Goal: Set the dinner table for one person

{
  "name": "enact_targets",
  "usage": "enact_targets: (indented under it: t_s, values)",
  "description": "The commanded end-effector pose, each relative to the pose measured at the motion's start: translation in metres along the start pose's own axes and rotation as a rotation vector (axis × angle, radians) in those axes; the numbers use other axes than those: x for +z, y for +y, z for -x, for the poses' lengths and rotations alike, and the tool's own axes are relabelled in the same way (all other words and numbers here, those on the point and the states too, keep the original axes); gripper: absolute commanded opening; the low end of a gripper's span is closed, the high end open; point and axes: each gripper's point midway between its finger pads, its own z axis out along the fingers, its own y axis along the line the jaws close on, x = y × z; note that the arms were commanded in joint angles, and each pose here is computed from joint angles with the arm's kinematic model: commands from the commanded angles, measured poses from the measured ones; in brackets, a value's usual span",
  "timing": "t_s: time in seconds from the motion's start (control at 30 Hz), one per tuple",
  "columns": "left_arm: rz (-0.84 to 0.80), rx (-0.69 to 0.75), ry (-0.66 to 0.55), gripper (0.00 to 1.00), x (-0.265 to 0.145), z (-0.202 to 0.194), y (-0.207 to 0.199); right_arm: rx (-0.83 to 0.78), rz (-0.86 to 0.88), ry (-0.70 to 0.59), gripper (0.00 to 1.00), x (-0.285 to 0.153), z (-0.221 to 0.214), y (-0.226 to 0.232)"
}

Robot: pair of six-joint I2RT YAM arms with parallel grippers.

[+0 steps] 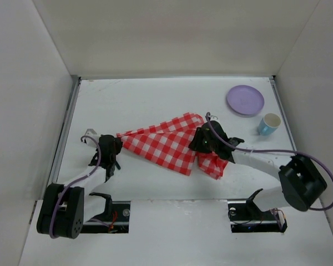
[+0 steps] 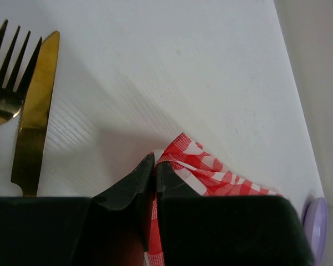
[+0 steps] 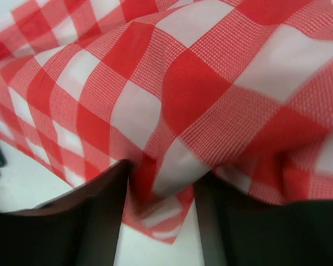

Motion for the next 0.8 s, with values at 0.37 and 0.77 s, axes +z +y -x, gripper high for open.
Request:
enact_targets:
  t_s: [0.37, 0.77]
  values:
    - [-0.377, -0.221, -0.243, 0.0, -0.047, 0.122, -0.17, -0.254, 0.242, -0.321, 0.21, -0.079, 0.299, 0.189]
    - [-0.189, -0.035, -0.186, 0.0, -0.061, 0.068, -0.066, -0.201, 0.08, -0.153, 0.87, -0.034, 0.193, 0.086]
